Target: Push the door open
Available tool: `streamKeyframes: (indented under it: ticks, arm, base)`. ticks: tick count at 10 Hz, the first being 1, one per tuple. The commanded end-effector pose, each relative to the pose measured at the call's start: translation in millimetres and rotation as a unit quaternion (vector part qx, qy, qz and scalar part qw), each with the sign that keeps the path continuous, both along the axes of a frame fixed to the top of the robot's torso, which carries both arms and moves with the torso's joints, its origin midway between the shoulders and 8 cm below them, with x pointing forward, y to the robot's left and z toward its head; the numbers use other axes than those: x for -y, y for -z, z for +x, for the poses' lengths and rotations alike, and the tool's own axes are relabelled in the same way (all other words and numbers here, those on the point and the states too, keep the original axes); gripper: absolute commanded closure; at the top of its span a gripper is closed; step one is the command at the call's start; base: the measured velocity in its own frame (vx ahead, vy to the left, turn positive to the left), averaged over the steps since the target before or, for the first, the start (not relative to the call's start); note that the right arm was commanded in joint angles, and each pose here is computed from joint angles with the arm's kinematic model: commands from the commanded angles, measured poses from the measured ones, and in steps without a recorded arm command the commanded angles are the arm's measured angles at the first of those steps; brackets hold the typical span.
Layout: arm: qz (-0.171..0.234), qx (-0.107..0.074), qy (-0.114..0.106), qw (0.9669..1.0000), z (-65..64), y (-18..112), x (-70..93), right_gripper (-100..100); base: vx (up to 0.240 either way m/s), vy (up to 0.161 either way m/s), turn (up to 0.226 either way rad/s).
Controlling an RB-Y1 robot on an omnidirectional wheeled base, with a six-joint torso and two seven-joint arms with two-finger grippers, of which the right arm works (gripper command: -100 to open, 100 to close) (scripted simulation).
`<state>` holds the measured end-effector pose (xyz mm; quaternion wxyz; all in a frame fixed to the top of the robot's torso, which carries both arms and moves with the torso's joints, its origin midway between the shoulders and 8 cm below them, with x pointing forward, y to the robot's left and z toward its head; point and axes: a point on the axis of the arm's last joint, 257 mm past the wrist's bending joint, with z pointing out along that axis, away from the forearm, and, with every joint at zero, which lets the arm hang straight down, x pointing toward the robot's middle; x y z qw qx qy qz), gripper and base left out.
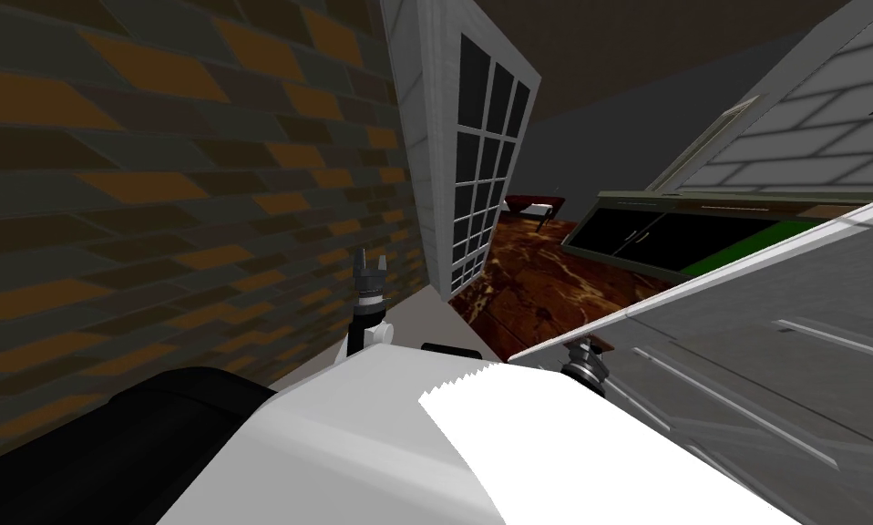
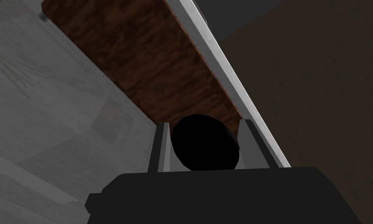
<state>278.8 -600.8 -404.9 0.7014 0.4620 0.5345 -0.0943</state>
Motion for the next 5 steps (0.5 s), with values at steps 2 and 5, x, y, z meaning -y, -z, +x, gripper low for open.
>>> streamKeyframes:
  ticks: [2, 5]
  arm:
    - [0.028, 0.036, 0.003, 0.9989, 2.5, -1.5, -1.1, 100]
    - [0.048, 0.059, 0.003, 0.9971, 5.0, -1.2, -3.4, 100]
  base:
    - [0.038, -0.038, -0.051]
    - [0.039, -0.029, -0.036]
